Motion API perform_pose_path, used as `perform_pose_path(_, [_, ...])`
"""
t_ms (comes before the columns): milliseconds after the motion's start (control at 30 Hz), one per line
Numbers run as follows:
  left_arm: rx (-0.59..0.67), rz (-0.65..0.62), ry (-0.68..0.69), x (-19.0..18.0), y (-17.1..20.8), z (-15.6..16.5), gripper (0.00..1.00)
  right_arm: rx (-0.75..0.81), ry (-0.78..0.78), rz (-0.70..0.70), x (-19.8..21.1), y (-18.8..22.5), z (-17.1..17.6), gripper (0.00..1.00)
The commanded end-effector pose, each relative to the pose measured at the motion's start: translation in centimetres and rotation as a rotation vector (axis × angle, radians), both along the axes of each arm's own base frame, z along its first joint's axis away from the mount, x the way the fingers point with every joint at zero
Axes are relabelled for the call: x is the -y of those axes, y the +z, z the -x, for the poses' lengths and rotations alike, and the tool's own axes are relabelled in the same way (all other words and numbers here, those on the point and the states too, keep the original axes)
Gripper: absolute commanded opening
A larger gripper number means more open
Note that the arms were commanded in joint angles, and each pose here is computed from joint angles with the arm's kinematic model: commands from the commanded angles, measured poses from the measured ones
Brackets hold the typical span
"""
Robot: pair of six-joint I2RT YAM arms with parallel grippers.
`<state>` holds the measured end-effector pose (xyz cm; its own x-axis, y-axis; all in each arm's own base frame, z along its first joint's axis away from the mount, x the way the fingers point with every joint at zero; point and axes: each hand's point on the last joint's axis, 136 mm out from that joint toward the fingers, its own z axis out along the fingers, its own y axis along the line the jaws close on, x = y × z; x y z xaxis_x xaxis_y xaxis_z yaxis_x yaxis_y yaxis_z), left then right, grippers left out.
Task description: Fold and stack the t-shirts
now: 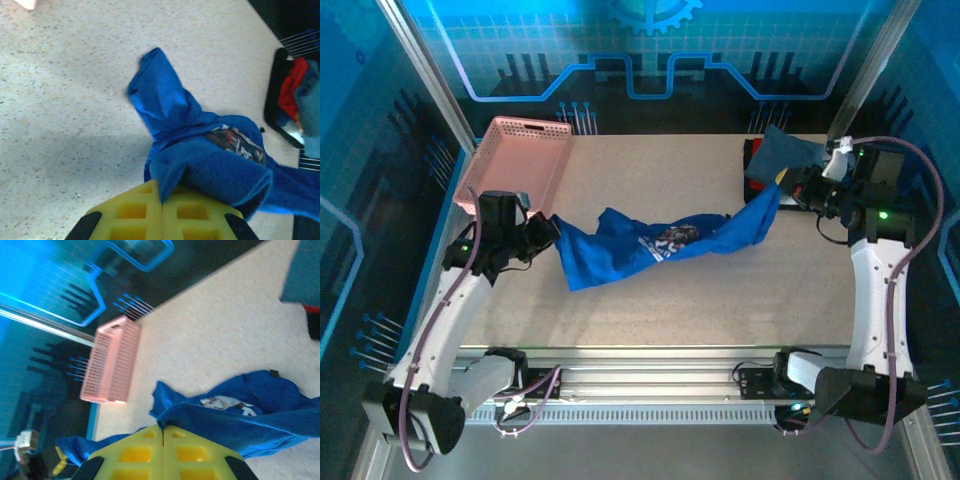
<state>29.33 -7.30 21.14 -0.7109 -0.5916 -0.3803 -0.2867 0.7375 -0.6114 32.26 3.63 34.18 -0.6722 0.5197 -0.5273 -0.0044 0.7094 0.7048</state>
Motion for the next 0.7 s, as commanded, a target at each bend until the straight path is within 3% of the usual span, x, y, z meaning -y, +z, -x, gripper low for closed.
perform_pose_path(0, [-0.116,-0.038,0.047,-0.9,-4.0,-1.1,0.03,-0.171,0.004,0.055,0.5,-6.2,0.0,0.00])
perform_pose_path(167, [-0.219,-0.049,0.065,-0.8,-8.9,-4.7,0.17,-0.293,-0.027,0.053,1.0,-12.8,-0.5,0.00])
perform_pose_path(200, [-0.236,-0.047,0.064,-0.7,-9.6,-5.4,0.27,-0.310,-0.019,0.054,1.0,-13.7,-0.7,0.00])
perform_pose_path(233, [-0.249,-0.048,0.057,-0.5,-9.8,-6.1,0.46,-0.330,-0.017,0.062,1.0,-14.4,-0.8,0.00])
perform_pose_path(267, [-0.254,-0.049,0.050,-0.3,-9.8,-6.6,0.57,-0.350,-0.015,0.070,1.1,-15.1,-0.9,0.00])
perform_pose_path(367, [-0.226,-0.077,0.053,-0.2,-8.0,-7.1,0.80,-0.362,-0.001,0.096,1.2,-15.9,-1.3,0.00])
perform_pose_path(467, [-0.227,-0.073,0.069,-0.4,-6.8,-5.0,0.86,-0.372,0.004,0.112,1.4,-16.6,-1.5,0.00])
perform_pose_path(667, [-0.340,-0.057,0.105,-1.3,-8.5,4.2,0.86,-0.397,0.017,0.113,1.3,-17.8,-1.2,0.00])
